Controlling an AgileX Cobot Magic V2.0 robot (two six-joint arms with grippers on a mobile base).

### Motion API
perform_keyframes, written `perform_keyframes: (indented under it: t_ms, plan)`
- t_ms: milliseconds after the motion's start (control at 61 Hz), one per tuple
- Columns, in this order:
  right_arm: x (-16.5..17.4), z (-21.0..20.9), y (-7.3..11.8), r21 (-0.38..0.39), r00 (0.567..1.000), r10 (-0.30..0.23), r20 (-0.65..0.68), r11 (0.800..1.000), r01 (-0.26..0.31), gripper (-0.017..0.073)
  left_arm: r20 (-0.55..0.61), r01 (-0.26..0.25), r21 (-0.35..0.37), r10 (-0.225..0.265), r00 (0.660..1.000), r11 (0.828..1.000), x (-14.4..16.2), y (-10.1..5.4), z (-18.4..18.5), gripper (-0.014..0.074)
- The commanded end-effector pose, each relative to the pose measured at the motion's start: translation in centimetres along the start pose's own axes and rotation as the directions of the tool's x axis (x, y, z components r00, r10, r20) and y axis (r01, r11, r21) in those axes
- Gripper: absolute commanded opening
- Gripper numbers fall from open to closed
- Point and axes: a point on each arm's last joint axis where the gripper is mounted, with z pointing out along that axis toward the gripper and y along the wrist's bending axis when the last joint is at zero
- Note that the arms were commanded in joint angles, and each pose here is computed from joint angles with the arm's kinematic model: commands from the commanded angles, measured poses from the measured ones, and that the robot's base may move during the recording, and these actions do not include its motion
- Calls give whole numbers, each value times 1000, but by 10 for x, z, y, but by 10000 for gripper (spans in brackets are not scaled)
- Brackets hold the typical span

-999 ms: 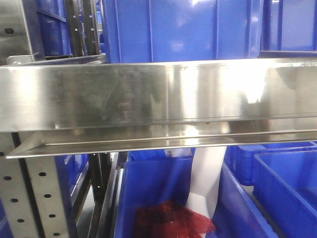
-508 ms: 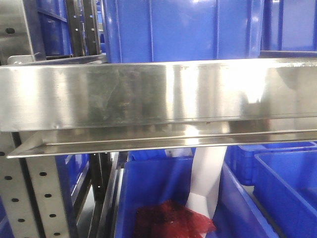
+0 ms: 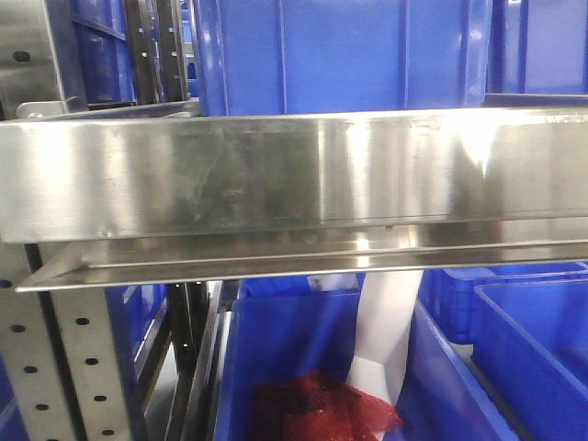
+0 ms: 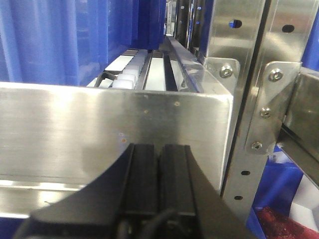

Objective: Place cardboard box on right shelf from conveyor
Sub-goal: 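Position the base facing the shelf with the box held up, then lower the tan box onto the upper roller shelf with the right gripper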

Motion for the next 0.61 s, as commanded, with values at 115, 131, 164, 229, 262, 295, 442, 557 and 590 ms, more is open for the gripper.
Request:
perform_keyframes:
  t_ms: [115, 131, 164, 229, 262, 295, 442, 557, 590]
  plan:
    - [-47, 60, 14, -45, 950, -309, 40, 949, 311, 225, 91, 5, 3, -6, 996, 1000, -6, 0, -1, -116]
    - [-48, 65, 15, -53, 941, -337, 36, 939, 339, 225, 91, 5, 3, -6, 996, 1000, -6, 0, -1, -116]
    - [-51, 76, 20, -74, 913, -408, 26, 910, 409, 225, 91, 5, 3, -6, 996, 1000, -6, 0, -1, -116]
    - [-52, 95, 27, -113, 846, -532, 18, 840, 531, 225, 91, 5, 3, -6, 996, 1000, -6, 0, -1, -115]
    - [-53, 102, 32, -132, 811, -584, 27, 802, 583, 225, 91, 5, 3, -6, 996, 1000, -6, 0, -1, -116]
    - [-52, 110, 37, -152, 772, -635, 33, 760, 631, 225, 91, 5, 3, -6, 996, 1000, -6, 0, -1, -116]
    - [-41, 140, 58, -215, 541, -834, 107, 512, 831, 225, 91, 5, 3, -6, 996, 1000, -6, 0, -1, -116]
    - [-29, 163, 69, -218, 321, -932, 168, 283, 934, 225, 91, 5, 3, -6, 996, 1000, -6, 0, -1, -116]
    - [-27, 168, 71, -211, 281, -943, 179, 242, 947, 225, 91, 5, 3, -6, 996, 1000, -6, 0, -1, -116]
